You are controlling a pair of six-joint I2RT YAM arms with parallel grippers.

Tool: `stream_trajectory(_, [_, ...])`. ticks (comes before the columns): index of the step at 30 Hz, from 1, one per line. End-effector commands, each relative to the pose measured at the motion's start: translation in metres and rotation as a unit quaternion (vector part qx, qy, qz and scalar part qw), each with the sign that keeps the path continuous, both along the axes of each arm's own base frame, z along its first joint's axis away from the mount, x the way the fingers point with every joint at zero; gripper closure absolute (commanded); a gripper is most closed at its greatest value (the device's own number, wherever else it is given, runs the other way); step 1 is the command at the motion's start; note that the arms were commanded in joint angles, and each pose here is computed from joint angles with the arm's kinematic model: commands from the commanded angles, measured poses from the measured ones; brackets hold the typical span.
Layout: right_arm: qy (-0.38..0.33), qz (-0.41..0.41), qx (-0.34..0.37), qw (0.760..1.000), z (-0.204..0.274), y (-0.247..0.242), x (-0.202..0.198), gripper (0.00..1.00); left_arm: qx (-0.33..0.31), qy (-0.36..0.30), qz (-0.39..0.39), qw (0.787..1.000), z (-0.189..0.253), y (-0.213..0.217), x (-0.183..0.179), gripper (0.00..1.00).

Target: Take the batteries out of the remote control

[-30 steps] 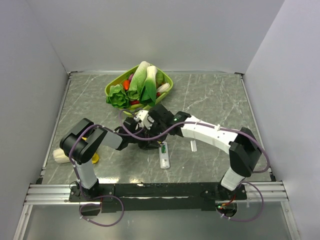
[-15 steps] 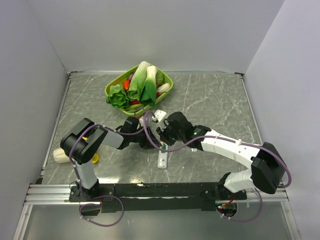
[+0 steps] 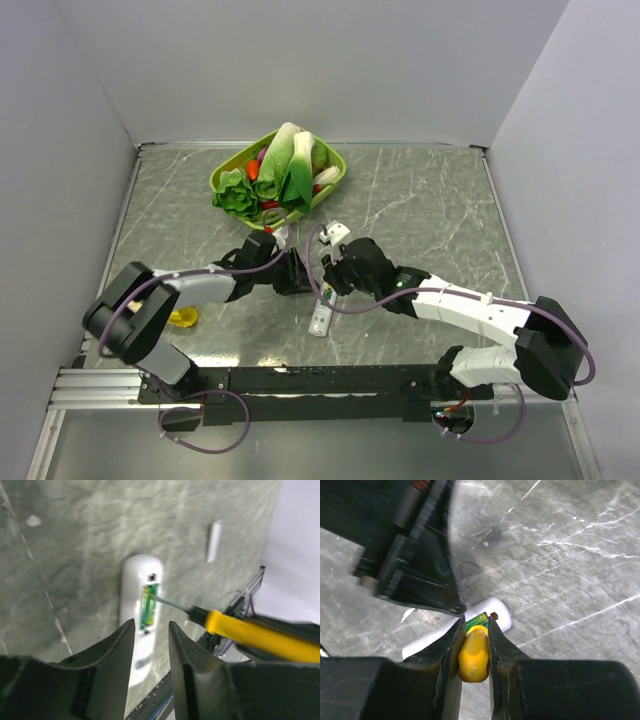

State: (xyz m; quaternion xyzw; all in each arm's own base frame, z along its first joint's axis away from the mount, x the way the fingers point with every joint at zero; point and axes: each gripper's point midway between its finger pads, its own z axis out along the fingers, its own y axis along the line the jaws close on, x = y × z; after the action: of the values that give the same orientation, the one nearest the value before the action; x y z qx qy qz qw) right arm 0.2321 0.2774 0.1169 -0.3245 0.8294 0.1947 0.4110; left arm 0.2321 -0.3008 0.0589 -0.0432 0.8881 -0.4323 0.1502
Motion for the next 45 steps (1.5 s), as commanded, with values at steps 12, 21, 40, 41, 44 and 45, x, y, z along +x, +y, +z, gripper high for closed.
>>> stream_trajectory(12, [0.041,-0.021,-0.004,0.999,-0.056,-0.028,-0.048,1.0,-0.047,-0.008,-0.051,0.998,0.002,-0.007,-0.069,0.95])
stream_trajectory(21, [0.038,-0.002,0.016,0.999,-0.051,-0.019,-0.051,1.0,-0.018,-0.009,-0.037,0.999,-0.018,-0.009,-0.06,0.97])
stream_trajectory(40, [0.012,-0.066,0.149,0.987,-0.053,-0.037,-0.059,1.0,0.097,0.072,0.013,0.993,-0.09,0.022,-0.07,0.99])
stream_trajectory(41, [0.014,-0.067,0.153,0.986,-0.053,-0.037,-0.06,1.0,0.099,0.074,0.014,0.992,-0.092,0.023,-0.071,0.99])
stream_trajectory(44, [0.012,-0.068,0.145,0.987,-0.06,-0.042,-0.061,1.0,0.103,0.082,0.015,0.991,-0.098,0.026,-0.074,0.99])
stream_trajectory(45, [0.012,-0.067,0.141,0.988,-0.061,-0.042,-0.062,1.0,0.105,0.086,0.018,0.991,-0.1,0.026,-0.074,0.99])
